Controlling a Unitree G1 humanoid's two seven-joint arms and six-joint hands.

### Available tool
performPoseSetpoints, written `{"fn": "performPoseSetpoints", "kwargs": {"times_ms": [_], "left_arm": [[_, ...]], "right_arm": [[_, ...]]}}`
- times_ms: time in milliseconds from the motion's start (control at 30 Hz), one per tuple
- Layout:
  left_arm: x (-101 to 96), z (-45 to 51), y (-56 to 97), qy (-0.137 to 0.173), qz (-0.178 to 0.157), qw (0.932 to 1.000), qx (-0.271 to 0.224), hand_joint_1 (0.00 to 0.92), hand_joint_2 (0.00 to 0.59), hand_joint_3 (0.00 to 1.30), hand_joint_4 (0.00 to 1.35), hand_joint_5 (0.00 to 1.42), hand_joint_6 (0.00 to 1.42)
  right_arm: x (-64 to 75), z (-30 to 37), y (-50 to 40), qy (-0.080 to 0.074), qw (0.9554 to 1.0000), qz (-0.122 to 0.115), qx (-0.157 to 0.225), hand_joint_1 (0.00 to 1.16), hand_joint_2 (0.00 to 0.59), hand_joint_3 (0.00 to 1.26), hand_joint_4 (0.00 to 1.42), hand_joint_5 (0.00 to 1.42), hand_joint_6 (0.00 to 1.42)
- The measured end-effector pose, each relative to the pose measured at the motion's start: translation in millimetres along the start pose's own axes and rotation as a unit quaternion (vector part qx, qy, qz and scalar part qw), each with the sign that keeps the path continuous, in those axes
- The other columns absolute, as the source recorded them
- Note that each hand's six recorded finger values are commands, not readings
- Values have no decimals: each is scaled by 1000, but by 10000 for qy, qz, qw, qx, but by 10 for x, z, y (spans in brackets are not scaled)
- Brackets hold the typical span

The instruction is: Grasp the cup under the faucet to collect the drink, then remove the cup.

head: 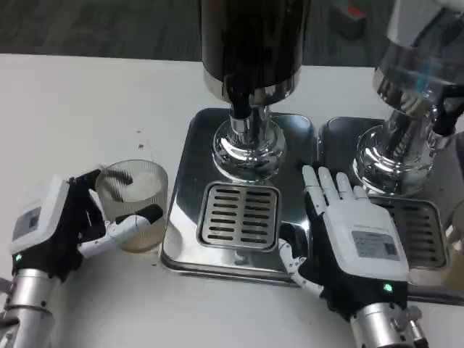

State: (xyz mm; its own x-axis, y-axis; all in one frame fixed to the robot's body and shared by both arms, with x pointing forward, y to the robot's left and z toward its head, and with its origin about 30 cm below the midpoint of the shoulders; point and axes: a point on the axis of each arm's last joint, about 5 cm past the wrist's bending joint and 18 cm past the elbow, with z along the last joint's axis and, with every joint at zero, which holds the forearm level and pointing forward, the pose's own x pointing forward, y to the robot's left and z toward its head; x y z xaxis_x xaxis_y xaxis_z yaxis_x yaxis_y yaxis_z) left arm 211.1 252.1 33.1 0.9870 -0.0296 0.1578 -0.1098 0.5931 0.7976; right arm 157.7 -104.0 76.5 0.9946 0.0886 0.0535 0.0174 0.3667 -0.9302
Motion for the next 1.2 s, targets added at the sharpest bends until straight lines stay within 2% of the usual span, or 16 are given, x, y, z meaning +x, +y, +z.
{"fn": "performPoseSetpoints", "kwargs": {"times_ms": [400, 733, 900, 1033, 1100, 1200], "left_arm": [[-29, 21, -73, -44, 294, 9995, 52, 437, 69, 675, 782, 1039, 1107], [-5, 57, -84, -200, 503, 9985, 4, 413, 52, 668, 771, 1011, 1083], [77, 140, -111, -582, 382, 9976, 25, 412, 51, 663, 771, 1010, 1072], [196, 232, -129, -948, 259, 9951, 122, 412, 50, 657, 758, 1010, 1051], [250, 311, -196, -1100, 148, 9937, 129, 411, 49, 655, 754, 1010, 1045], [310, 408, -285, -1241, -23, 9921, 153, 411, 49, 653, 753, 999, 1043]], "right_arm": [[2, -17, -6, 19, 10000, 4, -25, 447, 535, 3, 0, 0, 49], [12, -27, -36, 60, 10000, -74, -26, 450, 535, 3, 0, 0, 23], [11, -29, -63, 110, 9998, -155, -64, 450, 535, 3, 0, 0, 19], [-9, -51, -62, 253, 9995, -150, -105, 451, 535, 3, 0, 0, 11], [-29, -60, -64, 346, 9992, -150, -102, 451, 535, 3, 0, 0, 9], [-49, -49, -90, 376, 9990, -222, -109, 451, 535, 3, 0, 0, 6]]}}
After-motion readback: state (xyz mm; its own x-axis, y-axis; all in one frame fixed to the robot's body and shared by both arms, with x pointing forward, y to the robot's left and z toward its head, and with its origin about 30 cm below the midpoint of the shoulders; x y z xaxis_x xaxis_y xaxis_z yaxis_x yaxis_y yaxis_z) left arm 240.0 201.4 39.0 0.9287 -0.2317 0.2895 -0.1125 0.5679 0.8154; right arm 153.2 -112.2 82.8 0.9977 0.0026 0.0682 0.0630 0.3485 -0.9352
